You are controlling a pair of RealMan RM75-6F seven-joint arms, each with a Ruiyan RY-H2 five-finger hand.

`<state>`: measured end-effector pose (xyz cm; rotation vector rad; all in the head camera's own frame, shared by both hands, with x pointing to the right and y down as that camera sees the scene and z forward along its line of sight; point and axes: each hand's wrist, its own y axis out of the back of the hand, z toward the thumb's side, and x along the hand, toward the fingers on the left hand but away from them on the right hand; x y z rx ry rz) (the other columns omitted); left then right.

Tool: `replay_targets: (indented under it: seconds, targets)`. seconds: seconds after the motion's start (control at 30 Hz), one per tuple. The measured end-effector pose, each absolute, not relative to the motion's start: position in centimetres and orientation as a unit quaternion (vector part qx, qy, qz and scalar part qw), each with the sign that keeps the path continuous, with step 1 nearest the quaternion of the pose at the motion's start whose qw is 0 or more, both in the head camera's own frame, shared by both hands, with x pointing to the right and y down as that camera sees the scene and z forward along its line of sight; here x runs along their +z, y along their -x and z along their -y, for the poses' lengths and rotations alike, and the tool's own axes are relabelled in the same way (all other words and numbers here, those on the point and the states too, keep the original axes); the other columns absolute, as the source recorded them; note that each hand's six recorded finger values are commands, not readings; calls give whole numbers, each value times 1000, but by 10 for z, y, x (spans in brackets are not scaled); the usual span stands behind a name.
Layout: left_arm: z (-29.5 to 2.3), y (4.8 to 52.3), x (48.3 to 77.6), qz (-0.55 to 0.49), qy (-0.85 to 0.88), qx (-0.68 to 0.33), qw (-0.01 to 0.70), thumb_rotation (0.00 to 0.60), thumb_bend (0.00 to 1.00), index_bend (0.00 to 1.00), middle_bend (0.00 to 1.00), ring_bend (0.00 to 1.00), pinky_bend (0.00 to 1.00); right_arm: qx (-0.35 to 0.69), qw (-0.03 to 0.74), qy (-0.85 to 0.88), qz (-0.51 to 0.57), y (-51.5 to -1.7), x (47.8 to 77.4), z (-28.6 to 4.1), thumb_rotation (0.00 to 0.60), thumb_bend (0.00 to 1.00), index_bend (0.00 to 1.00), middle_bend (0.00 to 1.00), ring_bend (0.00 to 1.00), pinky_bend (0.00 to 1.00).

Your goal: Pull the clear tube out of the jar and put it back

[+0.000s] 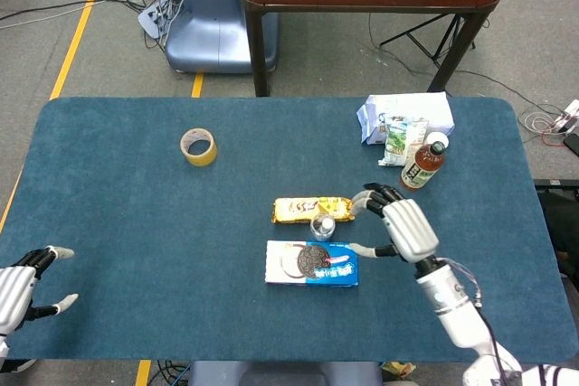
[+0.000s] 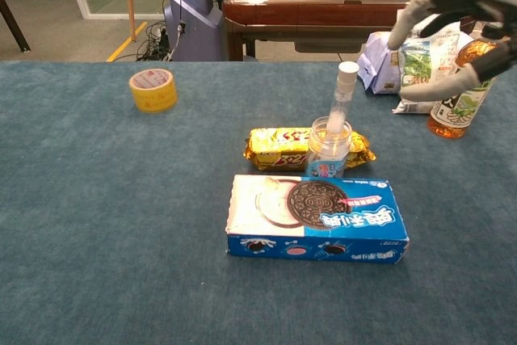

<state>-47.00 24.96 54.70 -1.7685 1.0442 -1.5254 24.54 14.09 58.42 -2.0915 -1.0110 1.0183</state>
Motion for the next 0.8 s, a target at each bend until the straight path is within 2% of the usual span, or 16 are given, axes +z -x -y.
replay_targets:
  seconds: [0.2,0.47,0.63,0.8]
  targets:
    - [-250,466,548,-388,663,-569,293,600,165,309,314,271,464,435,349,730,395,-305,560,-156,600,104,440,345,183,198]
    - [-252,461,552,-384,668,-564,299,600,165,311,313,271,464,506,418,629,417,-376,542,-188,600,105,440,346,183,198]
    - [-252,459,555,-379,669,-566,299,600,165,311,314,271,464,533,421,598,426,-406,545,-209,600,106,440,346,183,198]
    - [-252,456,556,-376,671,-563,302,600,165,311,313,271,464,531,411,593,444,-422,545,-215,600,108,440,348,183,198]
